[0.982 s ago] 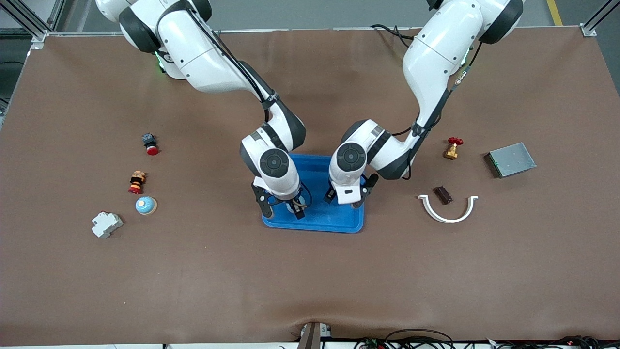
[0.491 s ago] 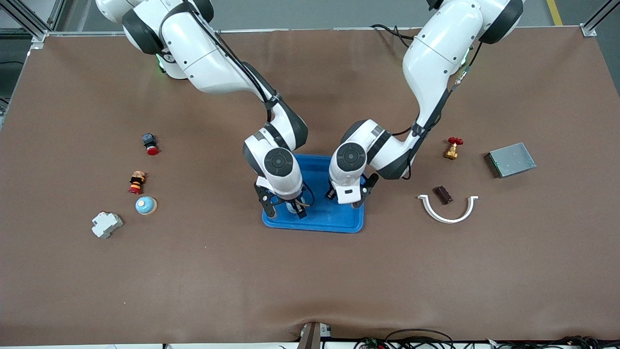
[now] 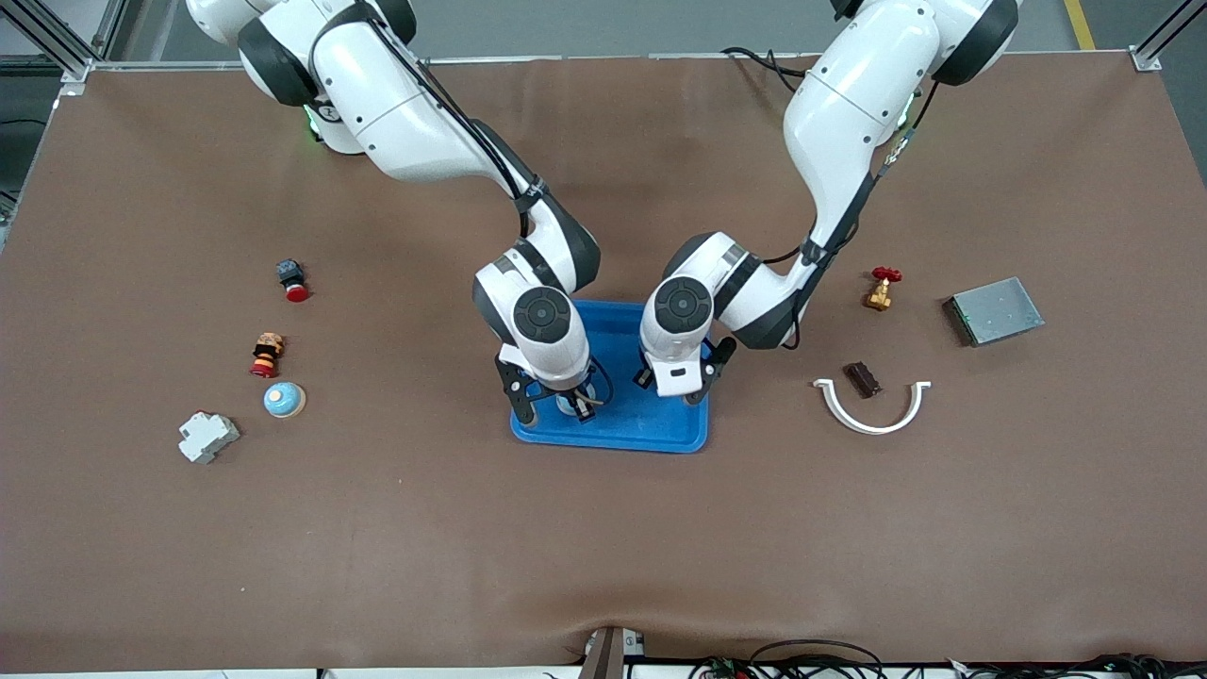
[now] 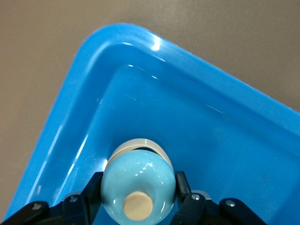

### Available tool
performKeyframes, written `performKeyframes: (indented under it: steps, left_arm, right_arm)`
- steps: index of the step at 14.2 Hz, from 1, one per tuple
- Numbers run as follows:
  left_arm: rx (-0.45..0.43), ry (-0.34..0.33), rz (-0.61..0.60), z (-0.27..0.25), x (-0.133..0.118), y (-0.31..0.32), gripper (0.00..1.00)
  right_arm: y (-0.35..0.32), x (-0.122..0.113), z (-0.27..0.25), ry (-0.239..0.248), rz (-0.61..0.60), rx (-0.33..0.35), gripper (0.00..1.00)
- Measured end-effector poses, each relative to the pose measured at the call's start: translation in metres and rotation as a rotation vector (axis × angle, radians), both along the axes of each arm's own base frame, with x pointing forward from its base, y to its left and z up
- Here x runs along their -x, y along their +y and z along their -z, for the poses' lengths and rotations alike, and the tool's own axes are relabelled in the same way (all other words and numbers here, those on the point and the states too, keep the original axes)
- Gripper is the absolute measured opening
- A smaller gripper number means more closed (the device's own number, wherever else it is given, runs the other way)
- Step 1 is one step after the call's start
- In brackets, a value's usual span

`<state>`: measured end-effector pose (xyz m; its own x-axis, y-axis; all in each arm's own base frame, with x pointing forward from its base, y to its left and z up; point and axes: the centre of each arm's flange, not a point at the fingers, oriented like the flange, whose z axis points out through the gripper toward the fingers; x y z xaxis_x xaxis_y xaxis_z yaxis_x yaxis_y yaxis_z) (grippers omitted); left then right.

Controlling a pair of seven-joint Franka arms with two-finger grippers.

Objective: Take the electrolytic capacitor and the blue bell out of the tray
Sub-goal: 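Grasp the second capacitor with the left gripper while the right gripper grasps the bell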

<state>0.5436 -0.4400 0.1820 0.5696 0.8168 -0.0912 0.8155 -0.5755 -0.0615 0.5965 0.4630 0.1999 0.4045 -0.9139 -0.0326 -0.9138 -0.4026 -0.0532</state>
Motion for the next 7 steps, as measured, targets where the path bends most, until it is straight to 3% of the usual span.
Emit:
performKeyframes:
  steps: [4, 7]
  left_arm:
    - [0.006, -0.011, -0.007, -0.008, -0.007, 0.001, 0.34]
    - [-0.031, 0.018, -0.004, -0.030, -0.015, 0.007, 0.34]
  right_arm:
    - [-0.002, -0.013, -0.041, 0.043, -0.013, 0.027, 0.66]
    - [-0.022, -0.030, -0.069, 0.045, -0.040, 0.015, 0.66]
